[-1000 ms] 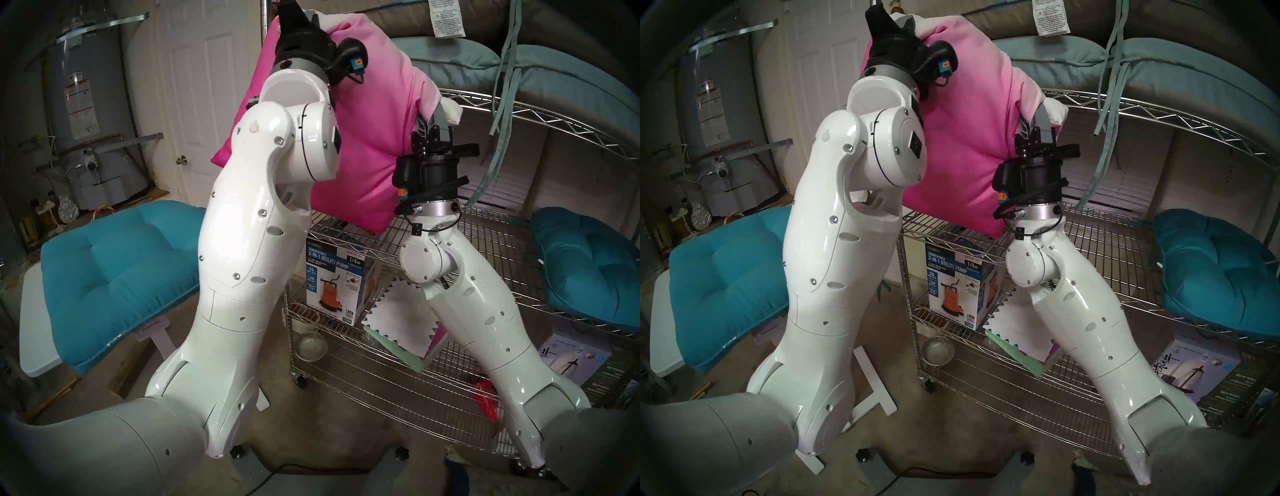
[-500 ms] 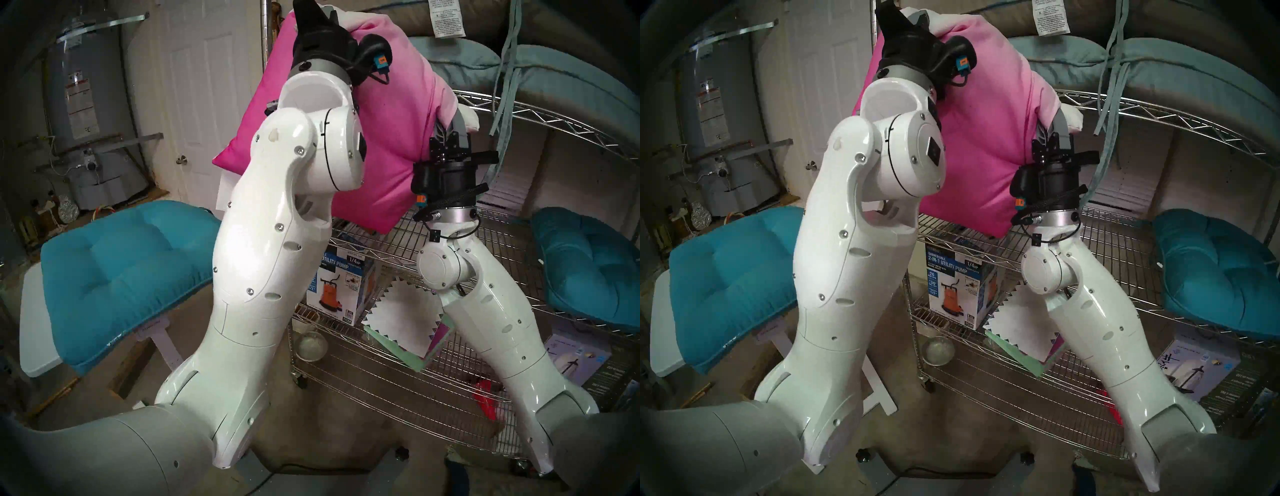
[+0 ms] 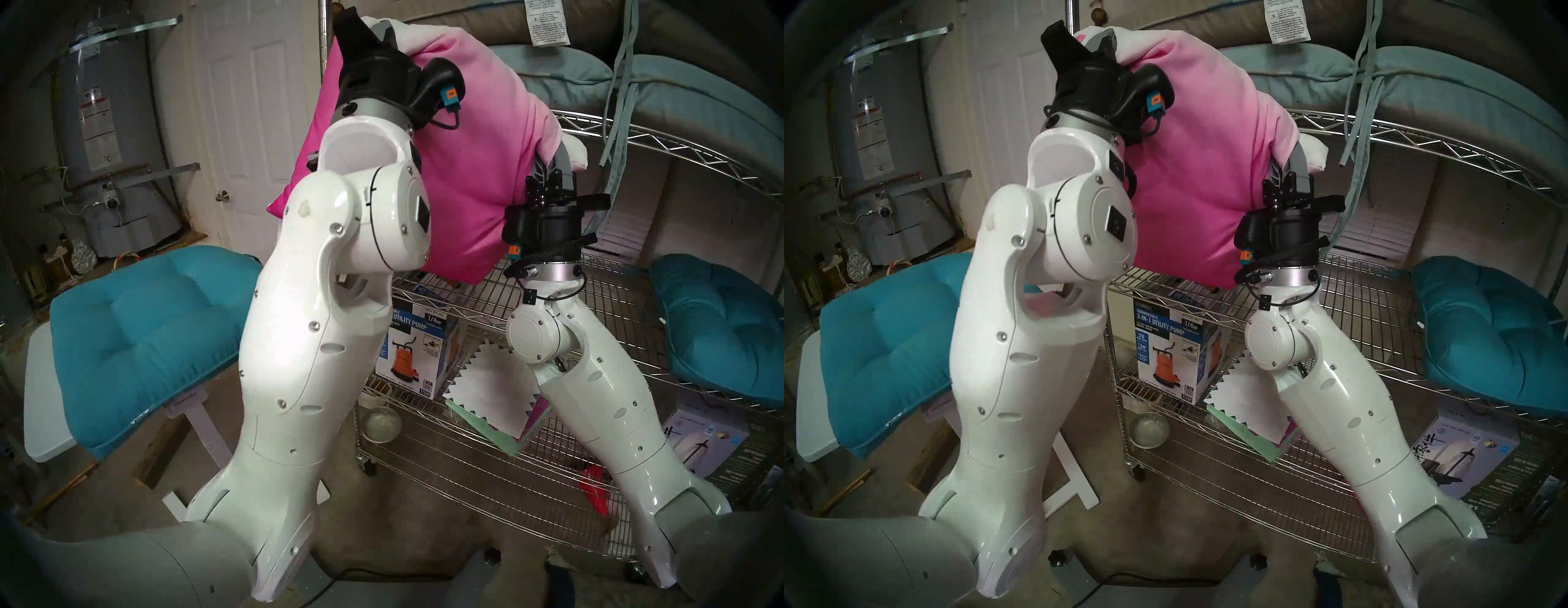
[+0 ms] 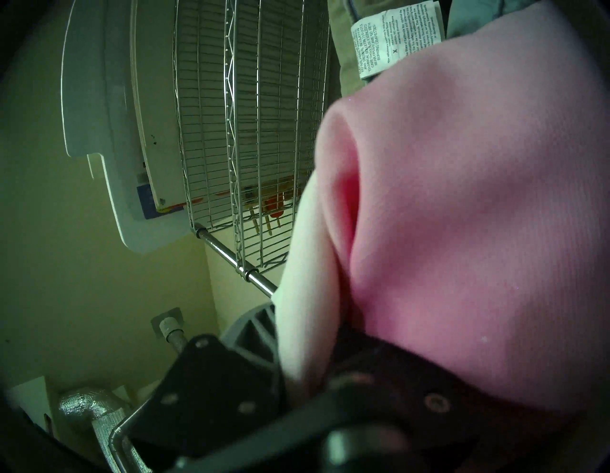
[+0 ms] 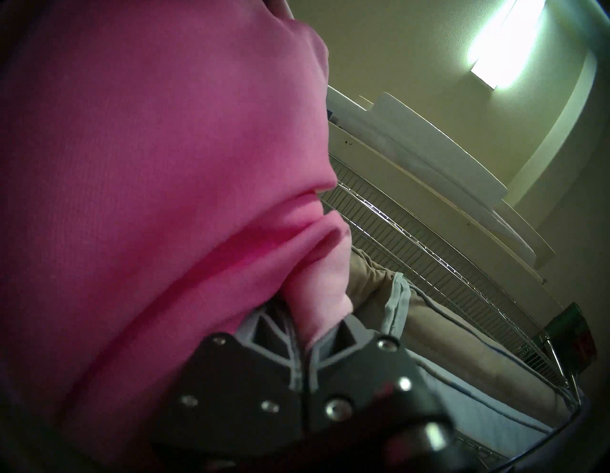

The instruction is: Put cushion on the shelf

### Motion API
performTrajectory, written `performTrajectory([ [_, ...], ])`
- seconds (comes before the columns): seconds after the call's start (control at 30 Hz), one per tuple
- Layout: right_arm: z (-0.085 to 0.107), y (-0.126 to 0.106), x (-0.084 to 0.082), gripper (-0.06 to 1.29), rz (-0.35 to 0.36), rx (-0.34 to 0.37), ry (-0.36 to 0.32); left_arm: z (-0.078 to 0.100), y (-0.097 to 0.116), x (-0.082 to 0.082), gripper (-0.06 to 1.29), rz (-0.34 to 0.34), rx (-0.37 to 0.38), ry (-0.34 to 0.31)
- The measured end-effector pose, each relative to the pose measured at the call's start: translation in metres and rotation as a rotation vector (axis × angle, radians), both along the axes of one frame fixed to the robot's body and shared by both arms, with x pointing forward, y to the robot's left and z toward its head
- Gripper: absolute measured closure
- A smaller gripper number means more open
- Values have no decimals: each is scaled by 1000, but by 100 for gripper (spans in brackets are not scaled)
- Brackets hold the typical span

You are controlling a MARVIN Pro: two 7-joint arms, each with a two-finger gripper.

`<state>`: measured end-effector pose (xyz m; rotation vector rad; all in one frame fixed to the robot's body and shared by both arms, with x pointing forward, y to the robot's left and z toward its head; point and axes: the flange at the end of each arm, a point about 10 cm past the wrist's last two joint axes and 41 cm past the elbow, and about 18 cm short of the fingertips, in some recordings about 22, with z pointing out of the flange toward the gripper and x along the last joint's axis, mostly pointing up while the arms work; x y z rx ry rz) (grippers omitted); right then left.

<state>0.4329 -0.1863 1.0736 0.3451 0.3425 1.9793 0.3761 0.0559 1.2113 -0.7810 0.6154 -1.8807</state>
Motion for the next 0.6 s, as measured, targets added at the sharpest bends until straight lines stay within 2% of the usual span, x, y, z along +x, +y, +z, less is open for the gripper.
performTrajectory([
  [0.43,-47,11,-19,123,-10,48,52,-33,38,-3,108,24,1,67],
  [0.6,-52,9,-22,123,-22,57,56,-41,46,-4,108,21,4,80],
])
